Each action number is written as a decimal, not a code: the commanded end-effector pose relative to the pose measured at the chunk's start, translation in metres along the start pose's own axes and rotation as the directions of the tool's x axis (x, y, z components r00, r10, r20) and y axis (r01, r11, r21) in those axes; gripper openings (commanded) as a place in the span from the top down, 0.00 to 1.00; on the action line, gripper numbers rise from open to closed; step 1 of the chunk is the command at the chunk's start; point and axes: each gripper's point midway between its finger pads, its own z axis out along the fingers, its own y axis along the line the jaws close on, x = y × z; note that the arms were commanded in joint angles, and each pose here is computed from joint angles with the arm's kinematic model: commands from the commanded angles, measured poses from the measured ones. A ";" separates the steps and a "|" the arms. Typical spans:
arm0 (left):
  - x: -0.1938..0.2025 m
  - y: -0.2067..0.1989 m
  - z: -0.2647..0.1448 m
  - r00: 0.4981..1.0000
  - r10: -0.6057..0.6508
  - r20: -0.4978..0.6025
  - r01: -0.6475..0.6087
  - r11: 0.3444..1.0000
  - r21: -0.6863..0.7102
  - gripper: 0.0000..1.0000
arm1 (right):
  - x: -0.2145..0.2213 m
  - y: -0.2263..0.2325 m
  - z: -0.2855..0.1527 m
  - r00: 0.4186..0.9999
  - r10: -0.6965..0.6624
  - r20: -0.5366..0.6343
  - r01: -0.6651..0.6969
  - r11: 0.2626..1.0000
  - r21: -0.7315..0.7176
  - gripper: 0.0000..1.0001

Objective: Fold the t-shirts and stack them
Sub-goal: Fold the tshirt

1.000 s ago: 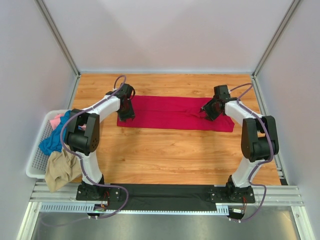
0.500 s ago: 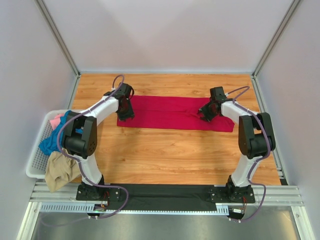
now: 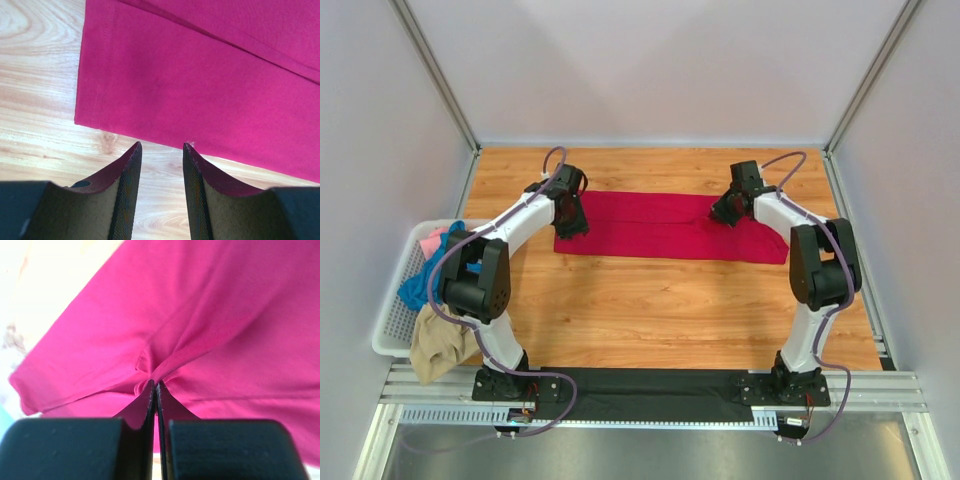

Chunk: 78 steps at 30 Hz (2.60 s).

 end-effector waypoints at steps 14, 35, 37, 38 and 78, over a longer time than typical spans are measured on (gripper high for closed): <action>0.004 -0.013 -0.006 1.000 0.012 0.005 -0.012 1.000 0.017 0.54 | -0.012 0.048 0.019 0.934 -0.344 0.097 0.354 0.929 -0.108 0.95; -0.003 -0.030 -0.012 0.998 0.055 0.023 -0.056 0.997 0.060 0.54 | -0.007 0.054 -0.005 0.860 -0.501 0.101 0.509 0.856 -0.090 0.66; 0.000 -0.033 -0.009 0.997 0.072 0.007 -0.072 0.994 0.077 0.54 | -0.006 0.039 -0.005 0.872 -0.484 0.067 0.487 0.872 -0.051 0.66; 0.003 -0.033 -0.004 0.997 0.079 -0.007 -0.078 0.994 0.072 0.54 | -0.009 0.028 -0.007 0.884 -0.465 0.050 0.466 0.884 -0.023 0.67; 0.014 -0.037 -0.042 0.963 0.265 -0.047 -0.253 0.951 0.179 0.46 | -0.121 -0.131 0.016 0.970 -0.241 0.026 0.219 0.920 0.326 0.70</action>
